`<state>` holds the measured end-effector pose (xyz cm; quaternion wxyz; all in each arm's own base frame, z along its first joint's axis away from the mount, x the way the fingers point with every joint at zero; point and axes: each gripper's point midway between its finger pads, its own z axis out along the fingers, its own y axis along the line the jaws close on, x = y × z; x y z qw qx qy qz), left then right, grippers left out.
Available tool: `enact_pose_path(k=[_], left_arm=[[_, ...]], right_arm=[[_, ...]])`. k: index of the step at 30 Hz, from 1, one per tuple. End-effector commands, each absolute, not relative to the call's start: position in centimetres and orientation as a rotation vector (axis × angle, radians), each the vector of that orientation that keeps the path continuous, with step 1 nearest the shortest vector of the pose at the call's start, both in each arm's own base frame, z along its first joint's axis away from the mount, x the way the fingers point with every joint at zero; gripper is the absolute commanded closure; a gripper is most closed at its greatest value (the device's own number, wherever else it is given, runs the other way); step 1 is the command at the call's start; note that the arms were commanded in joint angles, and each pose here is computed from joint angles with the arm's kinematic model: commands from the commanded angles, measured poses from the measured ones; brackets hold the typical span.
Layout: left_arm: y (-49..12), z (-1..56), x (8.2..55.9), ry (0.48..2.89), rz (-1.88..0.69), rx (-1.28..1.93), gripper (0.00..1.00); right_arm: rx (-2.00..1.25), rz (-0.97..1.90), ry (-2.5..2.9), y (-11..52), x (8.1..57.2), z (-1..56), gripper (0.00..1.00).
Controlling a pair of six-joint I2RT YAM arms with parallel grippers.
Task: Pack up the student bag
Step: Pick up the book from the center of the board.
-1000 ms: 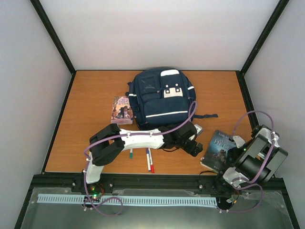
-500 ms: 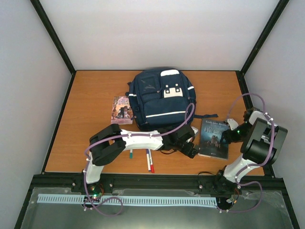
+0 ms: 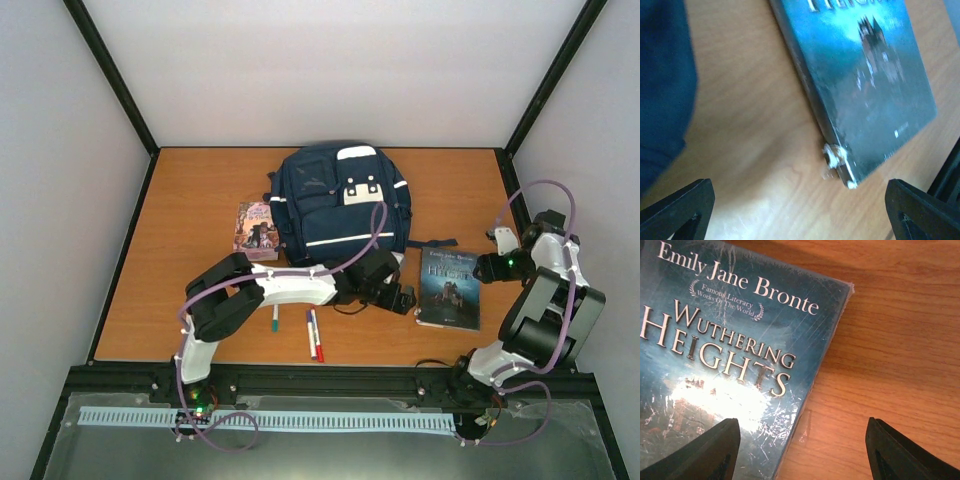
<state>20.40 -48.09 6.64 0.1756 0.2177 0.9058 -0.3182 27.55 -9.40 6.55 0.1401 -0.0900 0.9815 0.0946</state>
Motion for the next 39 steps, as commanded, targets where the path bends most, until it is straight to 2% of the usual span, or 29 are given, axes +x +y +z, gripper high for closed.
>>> enact_pose_path(k=[1, 7, 17, 24, 29, 39], left_arm=[[-49.5, 7.0, 22.7, 2.569, -1.083, 0.44, 0.05], [-51.3, 6.5, 24.0, 2.578, -1.112, 0.392, 0.07], [-53.2, 4.2, 24.9, 2.666, -1.154, 0.261, 0.06], [-53.6, 2.7, 25.5, 2.722, -1.191, 0.117, 0.06], [-53.7, 0.8, 25.4, 2.782, -1.205, 0.052, 0.06], [-56.4, -0.1, 24.4, 2.798, -1.418, 0.108, 0.09]], right_arm=[[-0.257, 0.269, 2.799, -9.3, 27.0, 7.0, 0.3], [-0.248, 0.339, 2.808, -8.8, 26.9, 5.4, 0.37], [-0.257, 0.303, 2.847, -9.4, 26.6, 3.3, 0.4], [-0.261, 0.318, 2.882, -9.5, 26.3, 1.8, 0.5], [-0.278, 0.292, 2.909, -9.8, 25.9, 0.8, 0.53], [-0.286, 0.307, 2.941, -9.6, 25.0, -0.9, 0.57]])
